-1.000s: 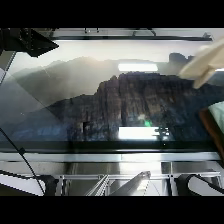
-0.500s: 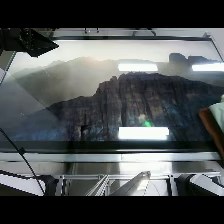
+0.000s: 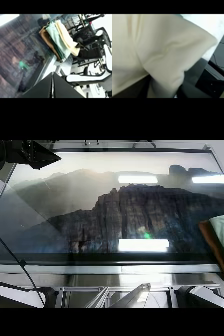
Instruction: Fold the shirts.
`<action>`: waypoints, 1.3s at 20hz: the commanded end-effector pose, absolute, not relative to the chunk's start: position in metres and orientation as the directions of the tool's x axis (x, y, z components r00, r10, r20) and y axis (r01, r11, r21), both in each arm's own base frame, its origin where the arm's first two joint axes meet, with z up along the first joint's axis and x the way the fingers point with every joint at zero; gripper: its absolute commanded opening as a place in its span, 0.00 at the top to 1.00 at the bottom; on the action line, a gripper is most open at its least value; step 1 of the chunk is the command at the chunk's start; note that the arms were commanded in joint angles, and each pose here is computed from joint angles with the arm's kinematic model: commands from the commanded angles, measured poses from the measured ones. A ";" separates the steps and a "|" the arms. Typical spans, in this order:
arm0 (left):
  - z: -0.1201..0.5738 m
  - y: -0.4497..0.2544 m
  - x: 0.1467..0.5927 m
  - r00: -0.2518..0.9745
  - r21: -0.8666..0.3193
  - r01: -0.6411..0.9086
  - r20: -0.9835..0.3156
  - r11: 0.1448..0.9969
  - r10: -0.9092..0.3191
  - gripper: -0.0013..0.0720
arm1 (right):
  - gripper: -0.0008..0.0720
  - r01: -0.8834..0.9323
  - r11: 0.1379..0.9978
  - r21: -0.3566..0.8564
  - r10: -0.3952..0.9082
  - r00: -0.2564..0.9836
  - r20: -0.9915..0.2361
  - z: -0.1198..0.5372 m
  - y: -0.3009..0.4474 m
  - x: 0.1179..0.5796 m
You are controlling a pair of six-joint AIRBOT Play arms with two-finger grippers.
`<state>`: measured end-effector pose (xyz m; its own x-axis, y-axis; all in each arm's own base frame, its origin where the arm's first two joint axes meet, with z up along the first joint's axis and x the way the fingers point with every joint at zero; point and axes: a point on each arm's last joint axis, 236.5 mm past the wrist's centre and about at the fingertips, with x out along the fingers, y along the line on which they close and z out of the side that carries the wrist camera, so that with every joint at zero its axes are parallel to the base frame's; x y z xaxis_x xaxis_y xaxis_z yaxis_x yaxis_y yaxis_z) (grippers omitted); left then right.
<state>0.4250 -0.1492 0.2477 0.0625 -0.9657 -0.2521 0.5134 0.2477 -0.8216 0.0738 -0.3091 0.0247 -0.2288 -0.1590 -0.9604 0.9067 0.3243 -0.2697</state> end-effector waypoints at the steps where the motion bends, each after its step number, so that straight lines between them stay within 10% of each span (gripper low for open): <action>1: 0.247 -0.157 0.423 0.047 -0.822 0.518 -0.252 0.239 -0.967 0.98 | 0.03 0.870 0.361 -0.336 -0.157 -0.298 -0.942 0.011 -0.311 0.059; 8: 0.248 -0.170 0.420 0.026 -0.821 0.525 -0.249 0.226 -0.968 0.98 | 0.06 0.908 0.335 -0.251 -0.209 -0.188 -0.960 0.069 -0.308 0.116; 11: 0.251 -0.160 0.435 0.095 -0.817 0.519 -0.239 0.253 -0.966 0.98 | 0.95 0.874 0.485 -0.030 -0.245 0.103 -0.964 0.110 -0.285 0.216; 16: 0.251 -0.124 0.429 0.119 -0.770 0.573 -0.260 0.280 -0.958 0.98 | 0.96 0.533 0.753 0.385 0.050 0.538 -0.842 0.143 -0.150 0.373; 26: 0.061 -0.159 0.305 0.077 -0.830 0.262 -0.492 0.493 -0.867 0.95 | 0.96 -0.093 0.907 0.410 0.418 0.293 -0.860 -0.008 0.187 0.311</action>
<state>0.3468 -0.1492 0.1305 0.1019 -0.9039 -0.4155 0.3456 0.4238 -0.8372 0.3377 0.1129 0.0264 0.2951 0.3547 -0.8872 0.0408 0.9230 0.3826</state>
